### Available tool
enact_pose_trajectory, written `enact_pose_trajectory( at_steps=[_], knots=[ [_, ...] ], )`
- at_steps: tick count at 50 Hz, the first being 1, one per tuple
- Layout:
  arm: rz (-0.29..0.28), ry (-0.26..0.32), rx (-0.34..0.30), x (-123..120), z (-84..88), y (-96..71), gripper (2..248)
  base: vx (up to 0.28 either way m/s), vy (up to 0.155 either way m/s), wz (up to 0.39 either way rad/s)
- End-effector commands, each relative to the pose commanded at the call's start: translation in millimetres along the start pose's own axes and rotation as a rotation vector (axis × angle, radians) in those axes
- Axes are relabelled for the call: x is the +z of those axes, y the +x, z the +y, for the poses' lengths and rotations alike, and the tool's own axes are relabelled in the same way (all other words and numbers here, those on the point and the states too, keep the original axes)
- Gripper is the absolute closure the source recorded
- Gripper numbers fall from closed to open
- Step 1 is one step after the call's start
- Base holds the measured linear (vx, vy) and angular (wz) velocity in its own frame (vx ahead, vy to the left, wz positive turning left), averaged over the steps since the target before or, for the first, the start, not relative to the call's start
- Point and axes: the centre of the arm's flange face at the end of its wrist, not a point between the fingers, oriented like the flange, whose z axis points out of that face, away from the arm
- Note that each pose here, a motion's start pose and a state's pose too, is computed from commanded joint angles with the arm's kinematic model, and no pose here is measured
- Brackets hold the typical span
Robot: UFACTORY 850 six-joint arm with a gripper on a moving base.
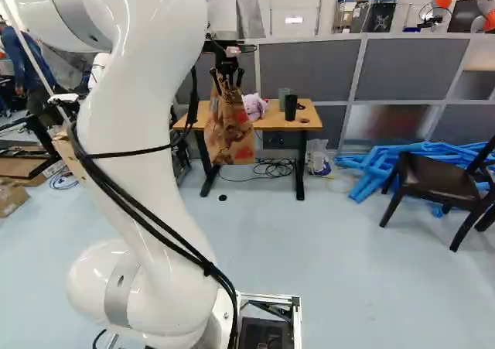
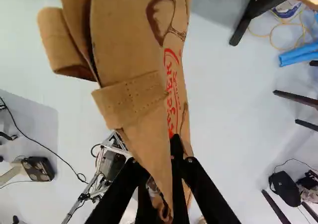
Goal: Pick up the bag on the ground and place it on the table
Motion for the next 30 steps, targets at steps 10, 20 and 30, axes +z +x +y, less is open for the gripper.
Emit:
enact_pose_trajectory(
  at_steps=[10, 20, 30],
  knots=[
    [0.000, 0.000, 0.000, 0.0, 0.0, 0.0, 225, 0.259, 0.206, -0.040],
    [0.000, 0.000, 0.000, 0.0, 0.0, 0.0, 225, 0.271, 0.184, -0.030],
    [0.000, 0.000, 0.000, 0.0, 0.0, 0.0, 225, 0.262, 0.167, -0.036]
  ],
)
